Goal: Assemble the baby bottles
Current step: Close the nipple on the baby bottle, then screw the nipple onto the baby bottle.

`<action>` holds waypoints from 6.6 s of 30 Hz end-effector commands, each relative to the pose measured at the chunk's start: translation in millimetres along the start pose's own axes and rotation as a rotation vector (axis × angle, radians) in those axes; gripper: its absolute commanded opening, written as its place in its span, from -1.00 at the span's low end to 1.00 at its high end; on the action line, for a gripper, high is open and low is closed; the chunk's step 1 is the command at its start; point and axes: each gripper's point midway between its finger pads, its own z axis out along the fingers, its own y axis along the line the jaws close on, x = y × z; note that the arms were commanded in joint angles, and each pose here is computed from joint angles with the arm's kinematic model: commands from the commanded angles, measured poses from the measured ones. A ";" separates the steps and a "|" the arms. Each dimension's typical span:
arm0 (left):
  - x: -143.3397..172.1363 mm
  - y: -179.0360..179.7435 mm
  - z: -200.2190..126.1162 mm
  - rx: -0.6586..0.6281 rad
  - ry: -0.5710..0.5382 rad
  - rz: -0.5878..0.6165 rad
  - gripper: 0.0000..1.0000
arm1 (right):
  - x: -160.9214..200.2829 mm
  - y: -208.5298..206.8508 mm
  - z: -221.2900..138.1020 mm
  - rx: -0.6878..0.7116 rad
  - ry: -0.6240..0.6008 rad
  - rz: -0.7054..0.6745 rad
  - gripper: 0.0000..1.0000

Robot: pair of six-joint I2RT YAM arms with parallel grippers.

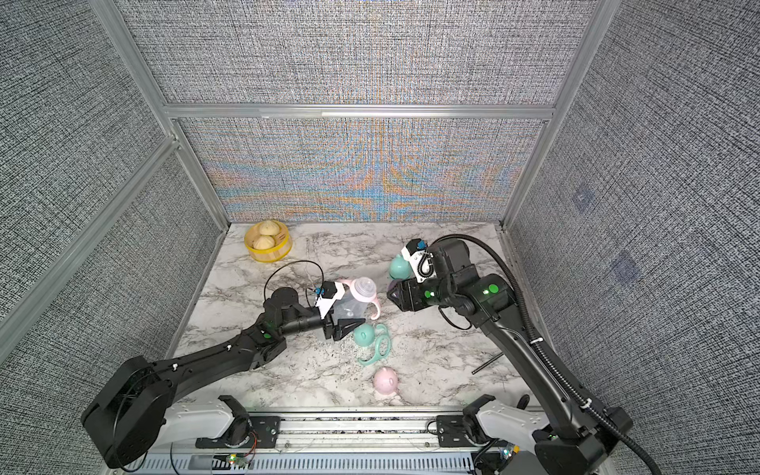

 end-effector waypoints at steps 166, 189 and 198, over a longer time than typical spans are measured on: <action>-54.2 -57.9 37.9 0.190 -0.044 -0.080 -1.00 | -39.6 66.8 -29.9 -0.246 -0.481 -0.202 0.53; -58.3 14.1 42.0 -0.233 -0.079 -0.060 -1.00 | -33.8 40.6 3.3 -0.060 -0.507 -0.033 -0.19; -52.5 21.3 48.9 -0.276 -0.055 -0.065 -1.00 | -41.6 54.5 10.0 0.007 -0.547 0.066 -0.16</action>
